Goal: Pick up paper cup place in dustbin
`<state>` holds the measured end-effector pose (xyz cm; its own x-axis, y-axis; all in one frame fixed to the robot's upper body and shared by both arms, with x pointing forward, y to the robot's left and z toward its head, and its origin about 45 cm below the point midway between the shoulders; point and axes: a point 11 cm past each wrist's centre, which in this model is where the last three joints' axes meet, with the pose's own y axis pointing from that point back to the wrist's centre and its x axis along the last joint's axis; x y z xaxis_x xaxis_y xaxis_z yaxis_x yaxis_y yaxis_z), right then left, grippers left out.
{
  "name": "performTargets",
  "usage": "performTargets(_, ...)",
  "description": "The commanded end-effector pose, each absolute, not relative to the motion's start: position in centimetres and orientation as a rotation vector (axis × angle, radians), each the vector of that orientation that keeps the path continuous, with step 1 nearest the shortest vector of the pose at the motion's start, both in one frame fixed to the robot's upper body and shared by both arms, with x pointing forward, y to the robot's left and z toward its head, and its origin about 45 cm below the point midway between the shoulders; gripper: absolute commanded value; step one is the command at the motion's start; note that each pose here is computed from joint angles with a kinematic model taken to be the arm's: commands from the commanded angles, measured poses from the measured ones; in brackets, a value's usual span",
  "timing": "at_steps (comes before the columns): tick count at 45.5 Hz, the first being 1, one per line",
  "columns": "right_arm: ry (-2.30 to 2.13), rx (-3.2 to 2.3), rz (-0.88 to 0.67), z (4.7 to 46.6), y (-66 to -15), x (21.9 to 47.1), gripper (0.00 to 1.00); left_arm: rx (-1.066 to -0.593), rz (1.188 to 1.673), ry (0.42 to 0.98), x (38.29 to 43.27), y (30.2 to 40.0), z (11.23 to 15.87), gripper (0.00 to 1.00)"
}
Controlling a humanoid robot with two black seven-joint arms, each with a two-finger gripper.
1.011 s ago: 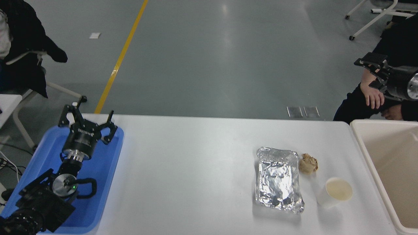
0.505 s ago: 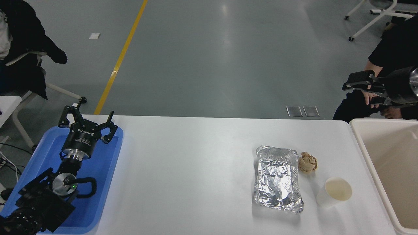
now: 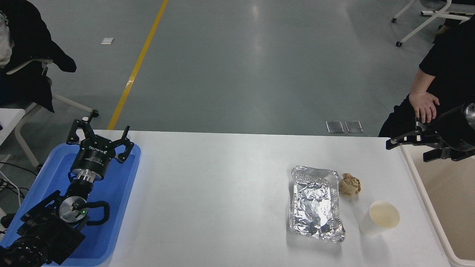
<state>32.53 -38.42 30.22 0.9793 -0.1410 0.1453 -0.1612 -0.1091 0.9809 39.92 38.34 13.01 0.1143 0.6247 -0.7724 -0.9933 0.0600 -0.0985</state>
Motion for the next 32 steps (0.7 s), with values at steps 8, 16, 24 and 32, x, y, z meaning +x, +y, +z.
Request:
performTargets(8, -0.089, 1.633, 0.025, 28.1, -38.5, 30.8, 1.00, -0.736, 1.358, 0.635, 39.92, 38.35, 13.01, 1.00)
performTargets(16, -0.087, 1.624, 0.031, 27.4, -39.0, 30.8, 1.00, -0.736, 1.358, 0.635, 39.92, 38.35, 13.01, 1.00)
performTargets(24, -0.120, 1.613, 0.065, 24.9, -40.0, 31.1, 1.00, -0.736, 1.358, 0.635, 39.92, 38.35, 13.01, 1.00)
performTargets(32, -0.149, 1.607, 0.075, 20.7, -41.3, 30.8, 1.00, -0.735, 1.359, 0.636, 39.87, 38.37, 12.94, 1.00)
